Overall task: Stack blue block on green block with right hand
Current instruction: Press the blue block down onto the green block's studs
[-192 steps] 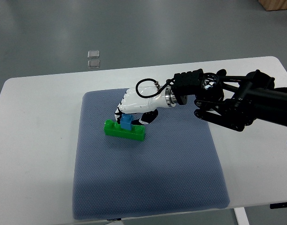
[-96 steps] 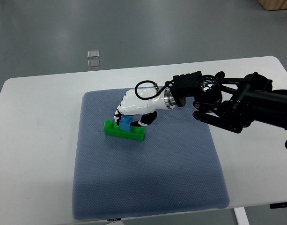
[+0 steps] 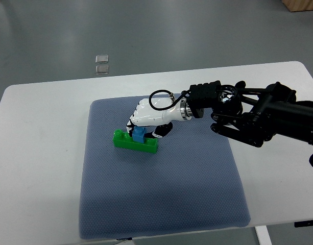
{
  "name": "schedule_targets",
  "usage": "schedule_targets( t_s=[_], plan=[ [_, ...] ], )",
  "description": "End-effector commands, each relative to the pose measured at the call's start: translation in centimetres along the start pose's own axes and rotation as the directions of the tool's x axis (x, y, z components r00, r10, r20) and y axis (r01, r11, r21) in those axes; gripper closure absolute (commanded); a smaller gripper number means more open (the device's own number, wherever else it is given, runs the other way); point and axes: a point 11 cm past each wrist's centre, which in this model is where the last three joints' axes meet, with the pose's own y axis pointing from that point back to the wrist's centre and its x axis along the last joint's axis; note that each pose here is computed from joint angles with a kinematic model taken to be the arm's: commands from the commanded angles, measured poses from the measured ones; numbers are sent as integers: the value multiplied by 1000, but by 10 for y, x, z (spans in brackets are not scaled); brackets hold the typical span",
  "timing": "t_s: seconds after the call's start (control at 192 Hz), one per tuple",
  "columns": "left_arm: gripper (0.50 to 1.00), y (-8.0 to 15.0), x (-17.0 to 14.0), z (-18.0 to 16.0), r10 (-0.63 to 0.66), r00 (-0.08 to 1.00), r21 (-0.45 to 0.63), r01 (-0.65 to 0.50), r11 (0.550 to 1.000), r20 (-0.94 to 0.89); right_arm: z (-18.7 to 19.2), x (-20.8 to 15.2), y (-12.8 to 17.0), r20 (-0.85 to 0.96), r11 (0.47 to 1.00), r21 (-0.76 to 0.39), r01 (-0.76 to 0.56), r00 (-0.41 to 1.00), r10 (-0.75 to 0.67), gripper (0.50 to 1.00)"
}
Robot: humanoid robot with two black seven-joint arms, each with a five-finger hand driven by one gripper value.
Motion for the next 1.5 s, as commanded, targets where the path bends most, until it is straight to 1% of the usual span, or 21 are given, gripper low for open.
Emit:
schedule_targets(
  t_s=[0.0, 0.663, 1.404, 1.493],
  plan=[
    [500, 0, 0, -1, 1, 1000, 1, -1, 1000, -1, 0, -1, 0, 0, 1000, 0, 1, 1000, -1, 944],
    [500, 0, 0, 0, 0, 1000, 0, 0, 1000, -1, -5, -7, -5, 13, 1000, 11, 5, 1000, -5, 944],
    [500, 0, 0, 0, 0, 1000, 0, 0, 1000, -1, -3, -14, -9, 4, 1000, -3, 11, 1000, -11, 944],
    [500, 0, 0, 0, 0, 1000, 0, 0, 1000, -1, -1, -14, -8, 5, 1000, -6, 11, 1000, -11, 932]
  ],
)
